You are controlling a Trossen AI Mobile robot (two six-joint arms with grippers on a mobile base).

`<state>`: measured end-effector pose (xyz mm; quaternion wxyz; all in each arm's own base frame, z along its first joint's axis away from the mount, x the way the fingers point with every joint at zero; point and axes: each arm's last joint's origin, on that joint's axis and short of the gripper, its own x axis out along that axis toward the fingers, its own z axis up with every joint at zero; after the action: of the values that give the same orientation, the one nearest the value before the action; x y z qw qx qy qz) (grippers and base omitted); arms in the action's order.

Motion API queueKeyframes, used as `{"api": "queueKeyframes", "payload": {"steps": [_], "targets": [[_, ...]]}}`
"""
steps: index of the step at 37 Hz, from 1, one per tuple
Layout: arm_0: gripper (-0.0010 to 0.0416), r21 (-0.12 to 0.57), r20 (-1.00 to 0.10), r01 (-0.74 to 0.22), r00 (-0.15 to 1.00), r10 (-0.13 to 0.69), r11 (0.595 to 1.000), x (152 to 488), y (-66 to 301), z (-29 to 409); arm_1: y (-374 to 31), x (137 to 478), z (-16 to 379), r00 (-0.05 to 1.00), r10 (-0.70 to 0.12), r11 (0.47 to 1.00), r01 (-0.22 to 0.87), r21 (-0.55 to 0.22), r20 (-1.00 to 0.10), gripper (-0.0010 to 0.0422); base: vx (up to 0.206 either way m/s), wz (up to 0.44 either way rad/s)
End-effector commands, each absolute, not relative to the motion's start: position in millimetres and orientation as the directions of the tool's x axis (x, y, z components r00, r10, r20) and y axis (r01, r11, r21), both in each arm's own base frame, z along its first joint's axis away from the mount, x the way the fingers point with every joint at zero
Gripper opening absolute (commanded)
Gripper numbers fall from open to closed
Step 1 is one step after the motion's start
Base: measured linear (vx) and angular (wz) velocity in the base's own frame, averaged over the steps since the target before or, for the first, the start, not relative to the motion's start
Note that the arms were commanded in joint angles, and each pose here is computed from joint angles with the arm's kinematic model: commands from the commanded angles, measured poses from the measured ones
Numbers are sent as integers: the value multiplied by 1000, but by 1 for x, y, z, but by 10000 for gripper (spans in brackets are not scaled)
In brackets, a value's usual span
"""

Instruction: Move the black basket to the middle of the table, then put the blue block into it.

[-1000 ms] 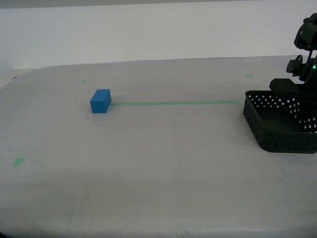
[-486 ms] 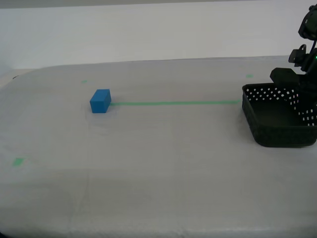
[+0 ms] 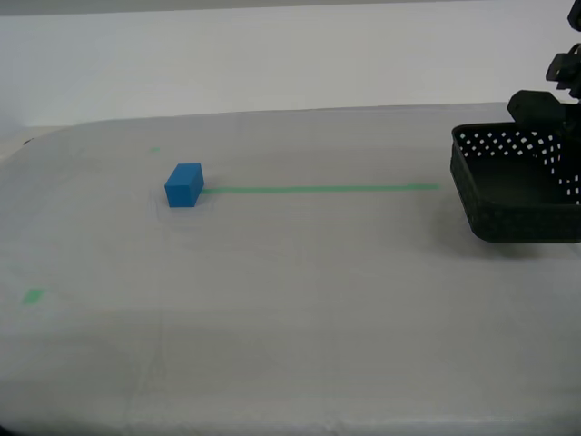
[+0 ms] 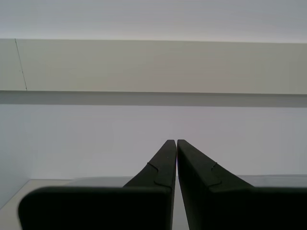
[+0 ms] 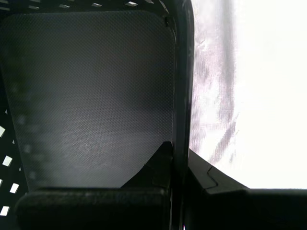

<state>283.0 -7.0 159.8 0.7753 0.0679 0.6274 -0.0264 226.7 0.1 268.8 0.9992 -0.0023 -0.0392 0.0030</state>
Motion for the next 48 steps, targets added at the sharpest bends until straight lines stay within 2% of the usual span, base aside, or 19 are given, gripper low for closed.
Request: {"api": "queueKeyframes", "payload": {"steps": [1, 14, 48], "targets": [[-1, 83, -973, 140, 224, 50, 987, 280, -7, 167, 0, 227, 269, 997, 6, 1000, -6, -3, 82, 0, 0, 0], [-1, 154, -950, 155, 294, 104, 976, 270, -4, 192, 0, 227, 269, 997, 6, 1000, -6, -3, 83, 0, 0, 0], [-1, 226, -904, 128, 398, 159, 966, 291, 41, 293, 0, 227, 269, 997, 6, 1000, -6, -3, 83, 0, 0, 0]]}}
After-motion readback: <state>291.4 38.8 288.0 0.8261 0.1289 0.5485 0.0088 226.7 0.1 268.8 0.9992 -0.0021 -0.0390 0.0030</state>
